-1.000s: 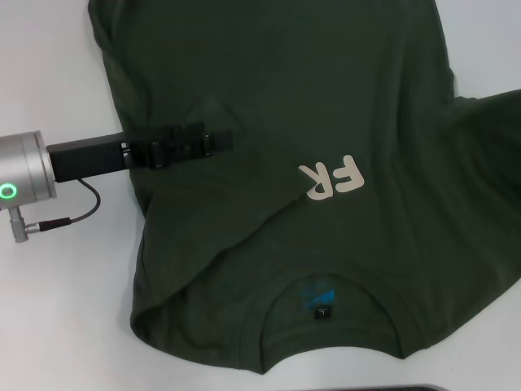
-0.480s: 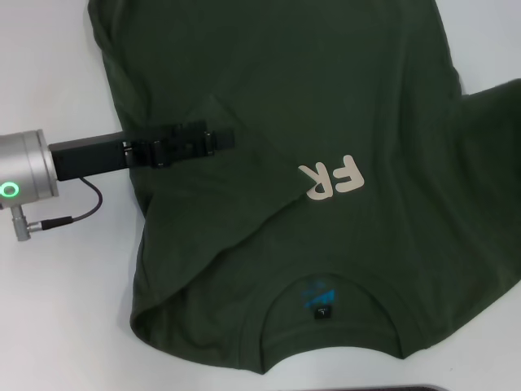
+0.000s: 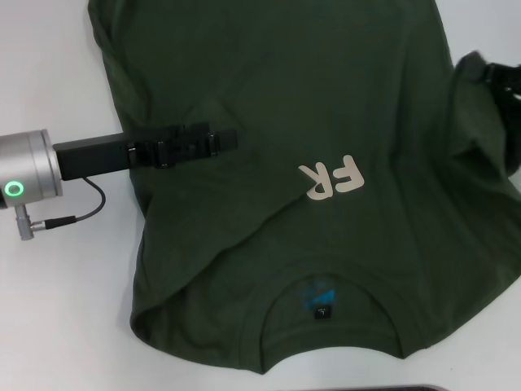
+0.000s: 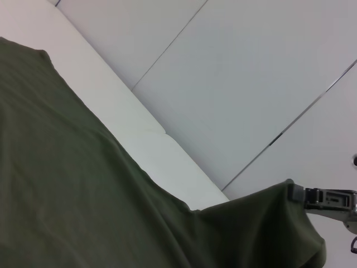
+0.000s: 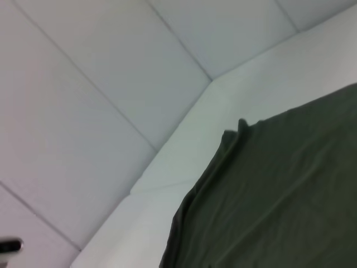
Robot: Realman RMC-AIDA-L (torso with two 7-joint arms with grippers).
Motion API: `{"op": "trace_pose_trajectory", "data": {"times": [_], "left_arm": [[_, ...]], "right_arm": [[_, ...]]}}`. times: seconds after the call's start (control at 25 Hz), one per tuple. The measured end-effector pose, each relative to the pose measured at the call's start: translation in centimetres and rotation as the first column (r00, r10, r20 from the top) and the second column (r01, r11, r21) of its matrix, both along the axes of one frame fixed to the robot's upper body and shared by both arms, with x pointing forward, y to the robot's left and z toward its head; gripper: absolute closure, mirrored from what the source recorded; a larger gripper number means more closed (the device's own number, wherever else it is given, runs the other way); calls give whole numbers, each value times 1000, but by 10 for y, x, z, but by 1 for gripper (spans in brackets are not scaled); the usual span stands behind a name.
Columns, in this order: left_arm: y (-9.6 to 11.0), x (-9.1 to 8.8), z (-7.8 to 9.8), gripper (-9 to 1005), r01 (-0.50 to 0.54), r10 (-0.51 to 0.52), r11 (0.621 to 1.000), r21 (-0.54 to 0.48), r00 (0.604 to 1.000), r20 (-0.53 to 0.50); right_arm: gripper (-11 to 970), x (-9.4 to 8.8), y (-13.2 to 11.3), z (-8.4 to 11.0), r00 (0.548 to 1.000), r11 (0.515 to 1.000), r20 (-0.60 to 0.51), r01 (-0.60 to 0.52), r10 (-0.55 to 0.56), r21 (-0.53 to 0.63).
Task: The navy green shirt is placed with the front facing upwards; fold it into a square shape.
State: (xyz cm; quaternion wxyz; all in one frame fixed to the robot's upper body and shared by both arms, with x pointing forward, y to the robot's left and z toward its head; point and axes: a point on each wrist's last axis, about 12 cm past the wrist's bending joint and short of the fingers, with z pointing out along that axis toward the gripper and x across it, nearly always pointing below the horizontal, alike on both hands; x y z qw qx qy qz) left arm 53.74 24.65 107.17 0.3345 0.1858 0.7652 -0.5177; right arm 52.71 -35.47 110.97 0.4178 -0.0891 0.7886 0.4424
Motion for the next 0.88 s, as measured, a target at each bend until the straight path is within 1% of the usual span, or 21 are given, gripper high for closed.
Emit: {"op": "trace_pose_trajectory", "data": {"times": [0.16, 0.32, 0.56, 0.76, 0.88], "left_arm": [[0, 0, -1, 112, -5, 5, 1000, 5, 1000, -1], [0, 1, -1, 112, -7, 7, 1000, 6, 1000, -1], [0, 1, -1, 112, -9, 9, 1000, 5, 1000, 1], [-1, 2, -1, 111, -11, 11, 1000, 10, 1000, 3], [-1, 3, -1, 111, -15, 15, 1000, 15, 1000, 2]], "right_arm": [[954, 8, 15, -5, 999, 999, -20, -39, 39, -17], [943, 11, 21, -10, 997, 998, -47, -54, 53, -16], [837, 10, 17, -14, 998, 1000, -56, -23, 22, -17], [749, 14, 23, -22, 996, 998, -85, -30, 26, -46], [626, 17, 30, -24, 994, 996, -96, -57, 49, -75]]}}
